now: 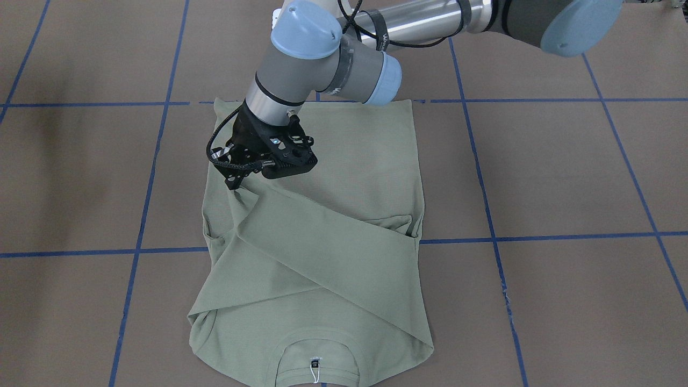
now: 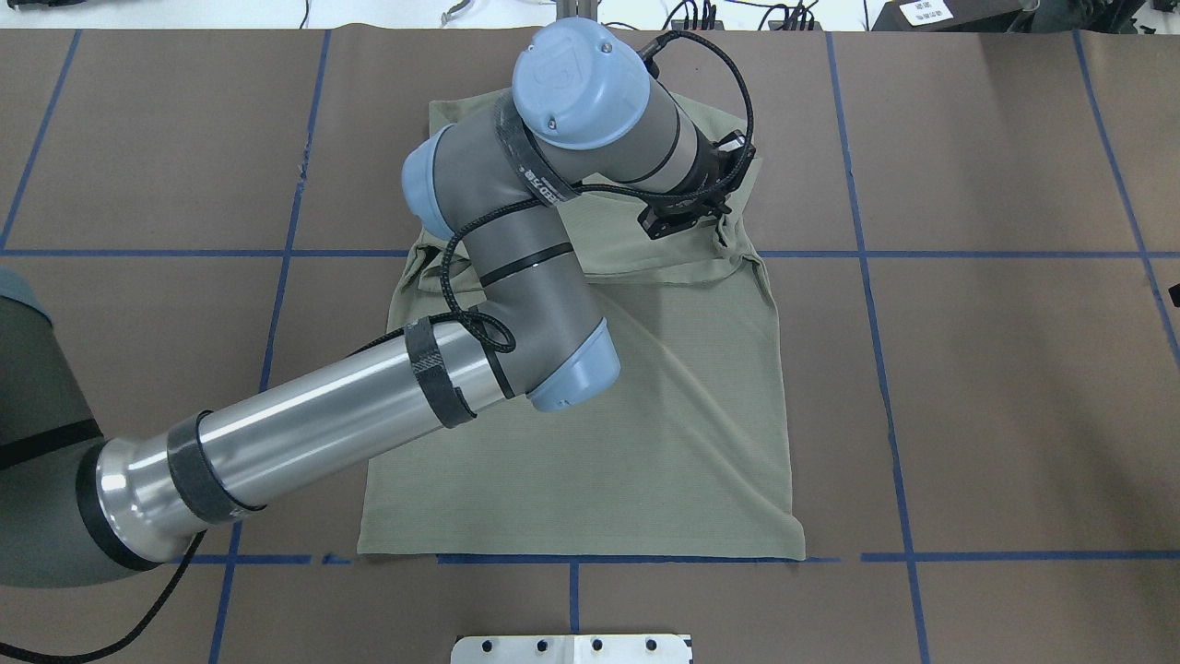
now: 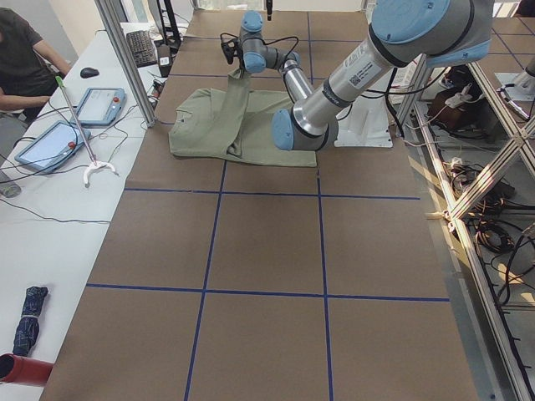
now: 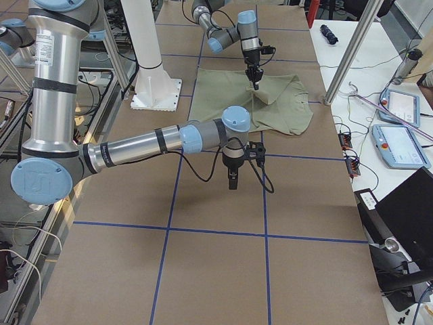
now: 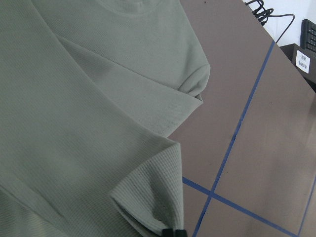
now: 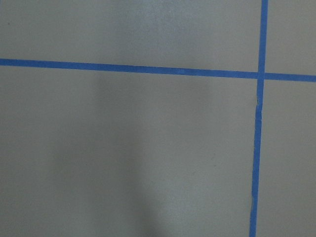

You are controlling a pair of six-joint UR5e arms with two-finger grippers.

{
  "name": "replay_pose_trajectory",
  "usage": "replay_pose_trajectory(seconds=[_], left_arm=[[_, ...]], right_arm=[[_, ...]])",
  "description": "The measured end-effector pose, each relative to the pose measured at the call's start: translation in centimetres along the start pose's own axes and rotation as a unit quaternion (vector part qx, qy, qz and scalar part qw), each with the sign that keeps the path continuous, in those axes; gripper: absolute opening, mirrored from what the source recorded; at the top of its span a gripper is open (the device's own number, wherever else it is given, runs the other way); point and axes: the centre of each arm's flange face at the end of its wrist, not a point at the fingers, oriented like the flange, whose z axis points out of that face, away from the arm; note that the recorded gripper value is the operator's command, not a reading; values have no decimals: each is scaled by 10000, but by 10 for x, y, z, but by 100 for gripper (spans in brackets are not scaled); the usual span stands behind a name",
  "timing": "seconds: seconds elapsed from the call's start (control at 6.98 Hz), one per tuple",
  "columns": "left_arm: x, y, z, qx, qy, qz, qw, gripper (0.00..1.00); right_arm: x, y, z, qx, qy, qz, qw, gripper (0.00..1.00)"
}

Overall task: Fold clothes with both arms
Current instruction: 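Lay the sleeve on the shirt and withdraw the left gripper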

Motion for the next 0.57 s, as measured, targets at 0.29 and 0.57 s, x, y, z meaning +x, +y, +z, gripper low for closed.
replay_pose_trajectory(seconds=[0.29, 0.57], left_arm=[[0, 49, 36, 121, 47, 11, 9999, 100], [8, 95, 46, 175, 191, 621, 9977, 100]], right_arm=[[3, -4, 6, -42, 4, 29, 10000, 100], [0, -8, 6, -57, -90, 12, 9999, 100]])
